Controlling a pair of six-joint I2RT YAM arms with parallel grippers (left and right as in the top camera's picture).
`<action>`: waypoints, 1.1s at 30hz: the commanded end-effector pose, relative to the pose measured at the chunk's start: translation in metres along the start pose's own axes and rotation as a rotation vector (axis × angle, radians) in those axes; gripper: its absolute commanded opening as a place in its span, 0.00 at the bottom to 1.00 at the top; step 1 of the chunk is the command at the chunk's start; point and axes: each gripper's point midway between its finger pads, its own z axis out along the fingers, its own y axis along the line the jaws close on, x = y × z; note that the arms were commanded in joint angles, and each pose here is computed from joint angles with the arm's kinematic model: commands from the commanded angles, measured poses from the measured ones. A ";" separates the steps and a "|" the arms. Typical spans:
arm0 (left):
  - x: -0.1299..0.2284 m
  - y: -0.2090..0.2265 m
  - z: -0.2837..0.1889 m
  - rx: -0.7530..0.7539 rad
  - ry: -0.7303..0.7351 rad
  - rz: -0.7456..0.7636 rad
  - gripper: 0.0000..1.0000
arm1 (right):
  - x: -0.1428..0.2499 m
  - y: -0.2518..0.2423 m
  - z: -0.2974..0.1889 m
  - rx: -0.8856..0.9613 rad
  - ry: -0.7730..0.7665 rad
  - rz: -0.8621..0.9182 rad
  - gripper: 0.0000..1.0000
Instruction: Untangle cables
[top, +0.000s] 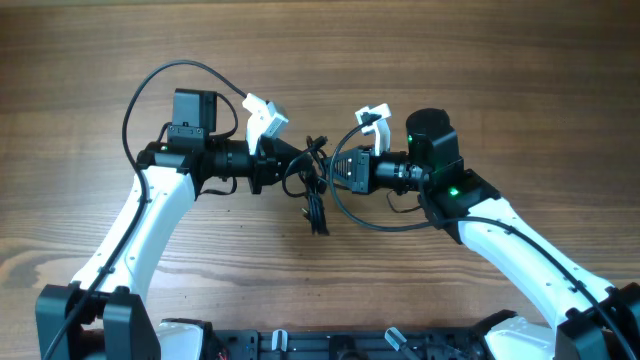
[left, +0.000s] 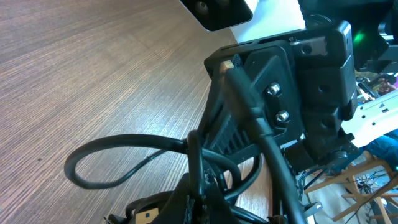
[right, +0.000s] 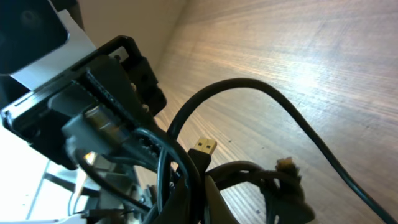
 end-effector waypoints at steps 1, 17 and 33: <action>-0.003 -0.009 0.002 0.048 -0.016 -0.001 0.04 | -0.018 -0.021 -0.003 0.138 -0.079 -0.147 0.04; 0.003 0.006 0.001 -0.036 0.019 -0.028 0.04 | -0.101 -0.026 -0.114 0.716 -0.315 -0.838 0.04; 0.001 0.023 -0.020 -0.089 -0.026 -0.113 0.04 | -0.076 0.000 -0.099 0.544 -0.190 -1.079 0.18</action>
